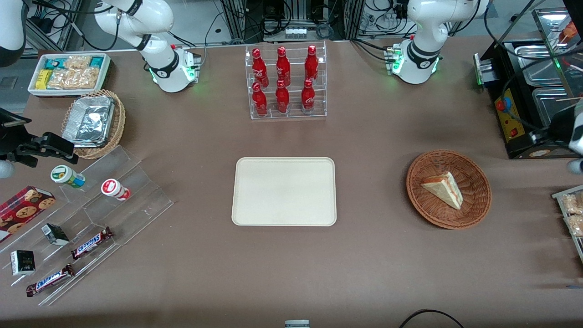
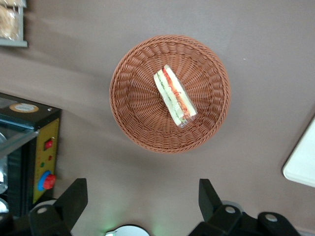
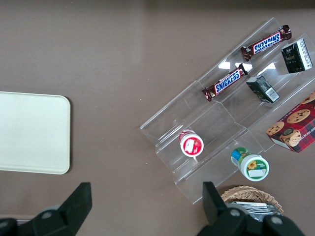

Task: Place sandwich from basket to tray

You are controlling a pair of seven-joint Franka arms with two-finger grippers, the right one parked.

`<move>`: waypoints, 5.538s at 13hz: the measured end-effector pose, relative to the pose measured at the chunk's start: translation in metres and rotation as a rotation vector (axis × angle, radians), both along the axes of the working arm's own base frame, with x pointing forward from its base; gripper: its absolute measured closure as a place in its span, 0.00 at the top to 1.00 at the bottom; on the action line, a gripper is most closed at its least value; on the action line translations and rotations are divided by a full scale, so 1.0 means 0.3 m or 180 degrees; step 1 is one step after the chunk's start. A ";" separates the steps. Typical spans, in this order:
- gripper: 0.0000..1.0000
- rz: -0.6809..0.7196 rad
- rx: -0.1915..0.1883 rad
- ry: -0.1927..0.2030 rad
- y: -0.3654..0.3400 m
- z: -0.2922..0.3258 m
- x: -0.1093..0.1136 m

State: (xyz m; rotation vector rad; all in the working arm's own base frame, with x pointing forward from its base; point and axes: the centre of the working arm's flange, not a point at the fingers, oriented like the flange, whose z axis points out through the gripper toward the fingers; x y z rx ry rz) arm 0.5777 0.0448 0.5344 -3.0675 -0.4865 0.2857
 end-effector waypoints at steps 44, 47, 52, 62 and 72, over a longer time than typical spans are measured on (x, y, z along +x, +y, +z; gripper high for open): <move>0.32 -0.0613 -0.0014 -0.0155 -1.125 -0.780 0.060; 0.33 -0.0871 -0.0114 -0.0128 -1.302 -0.841 0.010; 0.34 -0.1214 -0.0346 -0.0240 -1.632 -1.059 -0.086; 0.76 -0.1273 -0.0311 -0.0374 -1.667 -1.045 -0.028; 1.00 -0.0288 -0.0054 -0.0449 -0.857 -0.213 0.189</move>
